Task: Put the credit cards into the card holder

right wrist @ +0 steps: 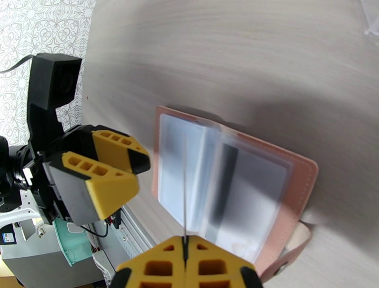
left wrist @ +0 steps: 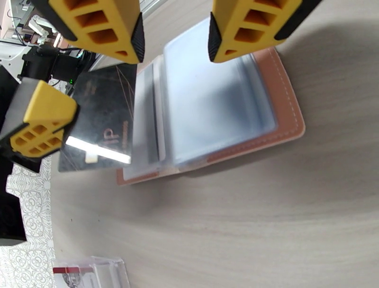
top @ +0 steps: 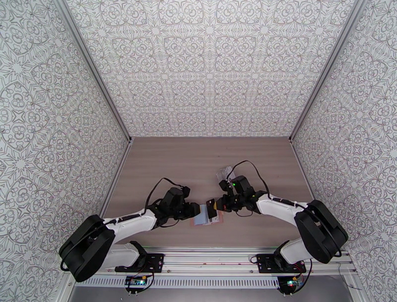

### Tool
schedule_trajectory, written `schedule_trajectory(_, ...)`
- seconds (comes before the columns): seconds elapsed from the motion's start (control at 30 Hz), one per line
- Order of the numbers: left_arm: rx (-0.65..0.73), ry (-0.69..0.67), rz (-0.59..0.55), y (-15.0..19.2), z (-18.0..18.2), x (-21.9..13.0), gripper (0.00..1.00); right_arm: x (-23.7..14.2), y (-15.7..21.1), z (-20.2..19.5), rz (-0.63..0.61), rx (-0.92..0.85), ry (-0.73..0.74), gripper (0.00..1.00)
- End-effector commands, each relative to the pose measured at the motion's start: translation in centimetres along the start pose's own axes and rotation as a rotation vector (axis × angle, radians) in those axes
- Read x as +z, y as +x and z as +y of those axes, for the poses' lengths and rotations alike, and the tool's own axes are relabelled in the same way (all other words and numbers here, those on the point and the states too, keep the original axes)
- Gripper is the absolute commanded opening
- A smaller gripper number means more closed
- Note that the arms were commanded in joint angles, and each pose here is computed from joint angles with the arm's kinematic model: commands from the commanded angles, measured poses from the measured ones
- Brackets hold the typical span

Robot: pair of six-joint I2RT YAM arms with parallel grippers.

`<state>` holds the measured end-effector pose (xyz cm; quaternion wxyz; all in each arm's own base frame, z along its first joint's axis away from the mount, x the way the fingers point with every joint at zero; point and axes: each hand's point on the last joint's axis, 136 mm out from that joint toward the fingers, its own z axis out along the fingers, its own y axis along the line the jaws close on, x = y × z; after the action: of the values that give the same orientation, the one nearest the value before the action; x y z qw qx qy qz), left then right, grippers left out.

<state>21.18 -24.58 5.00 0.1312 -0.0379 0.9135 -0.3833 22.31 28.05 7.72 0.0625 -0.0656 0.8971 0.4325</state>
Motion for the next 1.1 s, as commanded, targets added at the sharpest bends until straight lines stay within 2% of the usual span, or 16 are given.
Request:
schedule_trajectory(0.0, 0.015, -0.041, 0.012, 0.1, 0.6, 0.4, 0.43, 0.4, -0.7, 0.6, -0.014, -0.009, 0.003, 0.0)
schedule_trajectory(1.07, 0.003, -0.096, 0.032, 1.0, 2.3, 0.8, 0.43, 2.4, -0.2, -0.2, 0.016, 0.007, 0.033, 0.0)
